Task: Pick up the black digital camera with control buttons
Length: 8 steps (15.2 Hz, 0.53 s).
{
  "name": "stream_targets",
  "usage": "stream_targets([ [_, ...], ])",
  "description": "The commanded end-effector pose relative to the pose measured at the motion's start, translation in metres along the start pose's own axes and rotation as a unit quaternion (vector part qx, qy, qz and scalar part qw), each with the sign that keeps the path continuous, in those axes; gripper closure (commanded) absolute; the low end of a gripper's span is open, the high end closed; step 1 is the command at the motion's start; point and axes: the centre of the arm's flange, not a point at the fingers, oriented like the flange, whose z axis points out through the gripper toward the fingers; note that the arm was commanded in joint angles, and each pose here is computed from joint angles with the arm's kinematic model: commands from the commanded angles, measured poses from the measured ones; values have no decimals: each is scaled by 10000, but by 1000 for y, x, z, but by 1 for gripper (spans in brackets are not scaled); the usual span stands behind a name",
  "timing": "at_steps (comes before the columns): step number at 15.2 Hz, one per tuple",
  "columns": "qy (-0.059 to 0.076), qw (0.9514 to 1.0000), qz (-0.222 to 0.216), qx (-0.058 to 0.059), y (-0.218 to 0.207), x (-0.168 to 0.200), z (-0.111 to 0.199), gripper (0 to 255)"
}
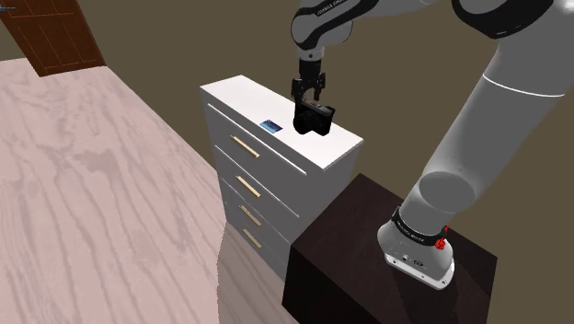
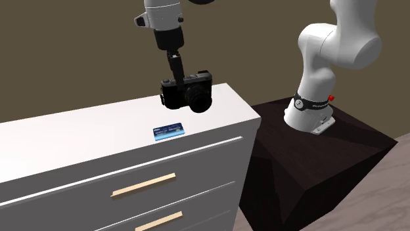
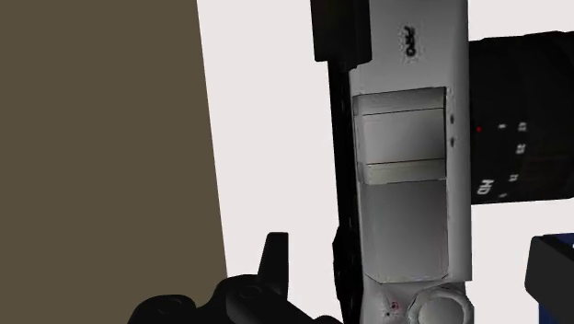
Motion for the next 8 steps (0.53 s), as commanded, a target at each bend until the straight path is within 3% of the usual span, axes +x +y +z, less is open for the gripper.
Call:
stream_targets([
  [1, 2, 10000, -1, 0, 1, 1, 10, 0],
  [5, 2, 10000, -1, 0, 1, 2, 24, 0],
  [6, 2, 10000, -1, 0, 1, 3, 24, 255],
  [8, 2, 10000, -1, 0, 1, 3, 24, 255],
])
